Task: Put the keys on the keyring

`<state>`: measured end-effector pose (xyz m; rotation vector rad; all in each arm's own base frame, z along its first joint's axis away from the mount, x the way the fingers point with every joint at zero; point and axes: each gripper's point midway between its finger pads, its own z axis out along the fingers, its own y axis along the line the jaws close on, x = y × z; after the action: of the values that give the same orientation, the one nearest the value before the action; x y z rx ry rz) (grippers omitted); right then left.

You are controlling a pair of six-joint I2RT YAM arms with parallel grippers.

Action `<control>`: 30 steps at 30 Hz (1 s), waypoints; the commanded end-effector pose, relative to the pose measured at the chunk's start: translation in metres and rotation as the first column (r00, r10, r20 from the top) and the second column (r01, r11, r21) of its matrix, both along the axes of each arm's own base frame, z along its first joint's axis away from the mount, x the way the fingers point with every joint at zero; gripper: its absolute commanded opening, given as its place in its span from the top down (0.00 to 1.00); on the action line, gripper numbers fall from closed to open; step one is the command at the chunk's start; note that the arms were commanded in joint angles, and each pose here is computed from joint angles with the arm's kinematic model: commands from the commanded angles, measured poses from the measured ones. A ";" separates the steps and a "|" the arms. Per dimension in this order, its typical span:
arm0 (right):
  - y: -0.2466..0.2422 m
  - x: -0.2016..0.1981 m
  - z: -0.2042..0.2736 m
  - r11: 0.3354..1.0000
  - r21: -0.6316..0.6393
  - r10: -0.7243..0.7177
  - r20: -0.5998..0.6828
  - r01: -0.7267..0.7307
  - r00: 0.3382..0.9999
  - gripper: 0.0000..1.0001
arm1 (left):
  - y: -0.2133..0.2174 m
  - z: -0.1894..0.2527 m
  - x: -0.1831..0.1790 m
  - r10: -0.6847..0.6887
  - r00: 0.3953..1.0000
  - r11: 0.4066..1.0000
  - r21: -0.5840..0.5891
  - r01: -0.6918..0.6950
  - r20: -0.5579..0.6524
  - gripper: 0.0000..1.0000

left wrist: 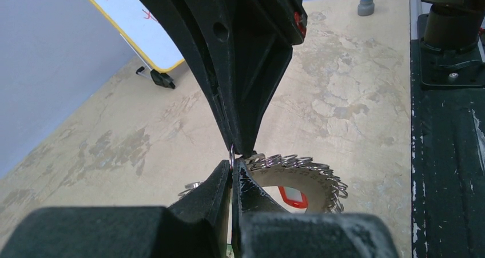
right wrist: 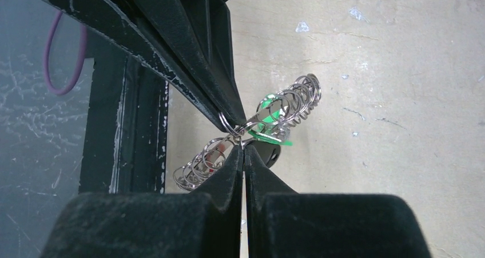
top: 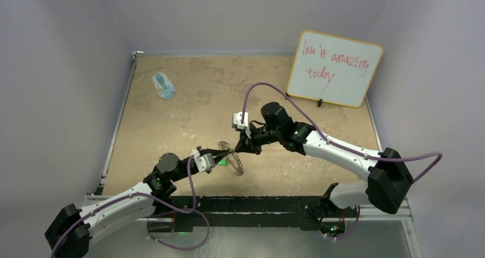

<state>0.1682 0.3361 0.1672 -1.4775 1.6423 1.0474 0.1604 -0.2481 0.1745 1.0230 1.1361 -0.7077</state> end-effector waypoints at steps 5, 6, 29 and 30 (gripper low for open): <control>0.003 0.011 -0.013 1.000 -0.012 0.000 0.020 0.000 1.000 0.98 | -0.003 0.033 -0.007 -0.032 0.997 0.995 -0.096 0.039 0.072 1.00; 0.002 0.008 -0.011 1.000 -0.004 0.007 0.020 -0.006 1.000 0.94 | -0.003 0.033 -0.007 -0.033 0.997 0.995 -0.096 0.039 0.071 1.00; 0.009 -0.009 0.034 0.966 0.230 0.084 0.164 -0.121 0.983 0.63 | -0.004 0.036 -0.010 -0.047 0.996 0.993 -0.103 0.055 0.082 1.00; 0.010 -0.009 0.034 0.964 0.233 0.090 0.164 -0.127 0.982 0.64 | -0.004 0.037 -0.010 -0.047 0.995 0.993 -0.103 0.056 0.083 1.00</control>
<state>0.1599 0.3376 0.1848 -1.4452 1.3872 1.0834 0.1560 -0.2496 0.1811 1.0278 1.1000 -0.7259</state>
